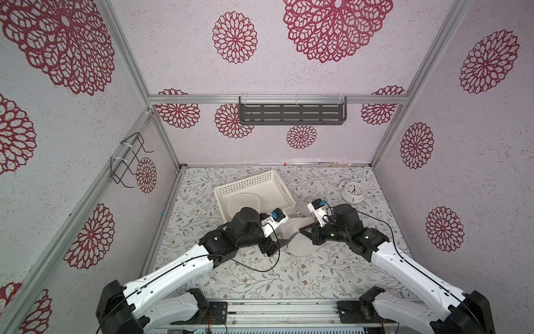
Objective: Turn the laundry bag inside out
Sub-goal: Zip the zipper on the laundry bag.
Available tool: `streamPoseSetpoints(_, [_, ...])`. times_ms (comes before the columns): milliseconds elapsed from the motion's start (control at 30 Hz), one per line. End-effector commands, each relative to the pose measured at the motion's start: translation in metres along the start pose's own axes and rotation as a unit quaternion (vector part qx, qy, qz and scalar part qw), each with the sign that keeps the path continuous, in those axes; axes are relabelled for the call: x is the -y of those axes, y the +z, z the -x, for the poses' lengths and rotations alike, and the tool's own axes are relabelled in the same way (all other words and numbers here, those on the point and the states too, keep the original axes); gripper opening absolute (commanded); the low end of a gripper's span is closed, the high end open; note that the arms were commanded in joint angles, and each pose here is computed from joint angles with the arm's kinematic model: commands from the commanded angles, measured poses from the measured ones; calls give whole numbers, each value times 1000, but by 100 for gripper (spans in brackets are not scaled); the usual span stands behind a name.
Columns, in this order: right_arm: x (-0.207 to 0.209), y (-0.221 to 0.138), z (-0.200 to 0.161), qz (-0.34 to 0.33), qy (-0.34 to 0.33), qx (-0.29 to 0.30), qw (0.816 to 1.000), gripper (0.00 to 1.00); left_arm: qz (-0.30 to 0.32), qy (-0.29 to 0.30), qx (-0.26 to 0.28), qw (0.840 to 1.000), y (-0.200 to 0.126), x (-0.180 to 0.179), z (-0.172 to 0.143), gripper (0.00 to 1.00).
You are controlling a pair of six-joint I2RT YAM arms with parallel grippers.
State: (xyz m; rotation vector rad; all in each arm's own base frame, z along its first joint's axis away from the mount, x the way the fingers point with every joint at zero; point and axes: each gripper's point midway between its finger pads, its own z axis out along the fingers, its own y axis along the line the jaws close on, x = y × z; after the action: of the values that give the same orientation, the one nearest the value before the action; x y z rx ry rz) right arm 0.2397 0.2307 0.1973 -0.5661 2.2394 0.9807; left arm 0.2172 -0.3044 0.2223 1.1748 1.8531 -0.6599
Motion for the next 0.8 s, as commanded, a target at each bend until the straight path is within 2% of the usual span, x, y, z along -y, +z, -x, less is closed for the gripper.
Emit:
streamPoseSetpoints(0, [-21, -6, 18, 35, -39, 22, 998, 0, -40, 25, -21, 999, 14, 6, -6, 83])
streamPoseSetpoints(233, [-27, -6, 22, 50, -39, 30, 998, 0, -21, -20, -8, 1000, 46, -8, -3, 72])
streamPoseSetpoints(333, [-30, -6, 23, 57, -37, 33, 997, 0, -24, -28, -5, 999, 53, -9, -2, 60])
streamPoseSetpoints(667, [-26, -14, 27, 35, -24, 56, 998, 0, -25, -34, -8, 999, 61, -9, -5, 3])
streamPoseSetpoints(767, [-11, -19, 28, 0, 7, 70, 998, 0, -21, -38, -4, 999, 58, -8, -4, 0])
